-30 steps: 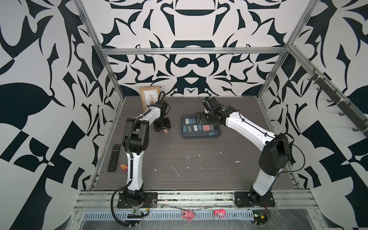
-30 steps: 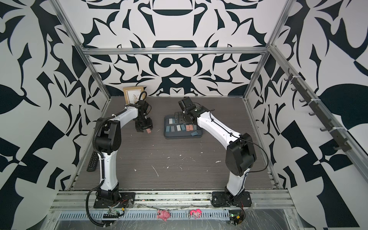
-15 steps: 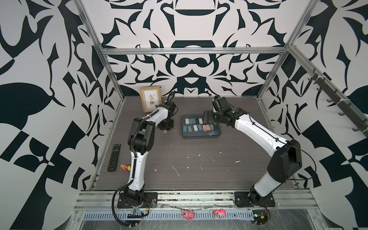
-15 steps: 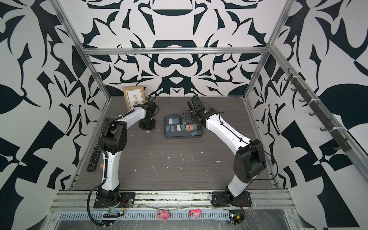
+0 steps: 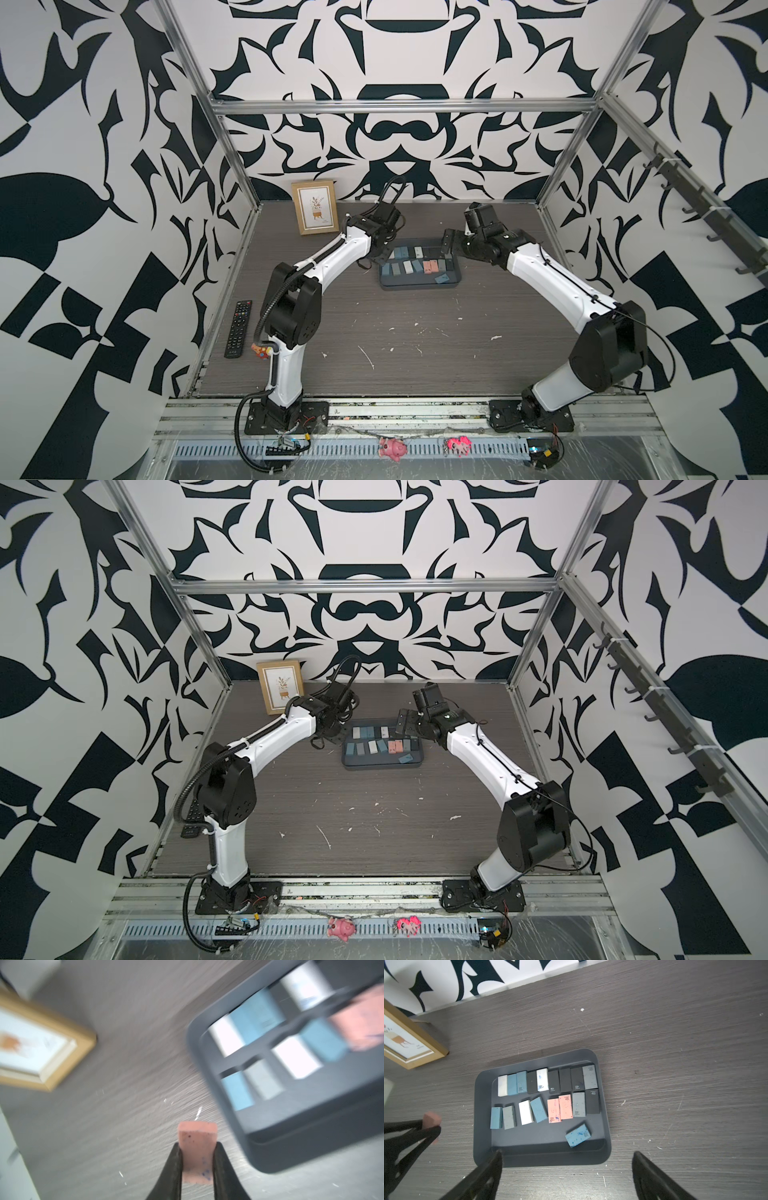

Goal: Put the eraser in the storage box
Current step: Pick up the eraser from the center of the board, then place the eraser in the storage box.

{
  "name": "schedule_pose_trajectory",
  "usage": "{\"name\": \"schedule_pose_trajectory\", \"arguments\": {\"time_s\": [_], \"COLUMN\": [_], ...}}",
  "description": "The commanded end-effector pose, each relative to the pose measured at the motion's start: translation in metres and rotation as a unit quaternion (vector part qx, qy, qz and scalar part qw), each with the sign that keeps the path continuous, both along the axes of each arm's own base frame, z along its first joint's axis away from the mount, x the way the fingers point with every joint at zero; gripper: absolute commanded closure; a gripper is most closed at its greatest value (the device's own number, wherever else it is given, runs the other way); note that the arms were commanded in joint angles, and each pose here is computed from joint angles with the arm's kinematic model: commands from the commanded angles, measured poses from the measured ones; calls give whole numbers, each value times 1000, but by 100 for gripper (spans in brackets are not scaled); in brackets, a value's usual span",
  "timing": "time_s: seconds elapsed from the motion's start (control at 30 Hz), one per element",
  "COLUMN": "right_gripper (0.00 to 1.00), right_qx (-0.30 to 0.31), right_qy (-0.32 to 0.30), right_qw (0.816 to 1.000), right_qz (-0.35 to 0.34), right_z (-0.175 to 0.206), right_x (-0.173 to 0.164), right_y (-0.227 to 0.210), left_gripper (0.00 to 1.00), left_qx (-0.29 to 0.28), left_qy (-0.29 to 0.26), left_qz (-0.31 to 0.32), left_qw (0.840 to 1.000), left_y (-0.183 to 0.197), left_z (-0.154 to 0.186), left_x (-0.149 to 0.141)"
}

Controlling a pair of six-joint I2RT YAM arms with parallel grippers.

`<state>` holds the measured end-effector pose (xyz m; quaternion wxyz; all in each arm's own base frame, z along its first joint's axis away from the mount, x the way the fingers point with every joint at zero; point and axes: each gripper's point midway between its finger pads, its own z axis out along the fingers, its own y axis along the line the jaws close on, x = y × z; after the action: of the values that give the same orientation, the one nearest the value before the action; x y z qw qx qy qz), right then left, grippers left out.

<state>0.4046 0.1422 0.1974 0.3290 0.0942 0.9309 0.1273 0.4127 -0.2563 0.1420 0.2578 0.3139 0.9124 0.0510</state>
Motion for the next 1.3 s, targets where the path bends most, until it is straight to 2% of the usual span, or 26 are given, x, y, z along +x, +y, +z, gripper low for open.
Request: {"name": "schedule_pose_trajectory", "arguments": {"time_s": [0.0, 0.2, 0.4, 0.73, 1.07, 1.27], "right_gripper": [1, 2, 1, 2, 1, 1], "right_qx": [52, 76, 86, 95, 97, 100], "right_qy": [-21, -21, -16, -7, -4, -5], "right_qw": [998, 994, 991, 990, 989, 989], "right_qz": [-37, -82, -101, -108, -109, -108], "right_z": [19, 18, 12, 2, -2, -1], "right_x": [-1, -14, -24, -24, -24, -24], "right_y": [-21, -63, -85, -87, -86, -85], "left_gripper": [83, 83, 82, 78, 75, 65], "left_qx": [32, 39, 38, 25, 37, 46], "left_qy": [-35, -27, -2, 52, 73, 74], "left_qz": [-99, -155, -187, -211, -207, -205], "left_qw": [994, 987, 982, 976, 975, 975], "left_y": [-37, -71, -84, -84, -81, -79], "left_z": [4, -19, -49, -81, -104, -109], "left_x": [-10, -15, -16, -39, -41, -40]}}
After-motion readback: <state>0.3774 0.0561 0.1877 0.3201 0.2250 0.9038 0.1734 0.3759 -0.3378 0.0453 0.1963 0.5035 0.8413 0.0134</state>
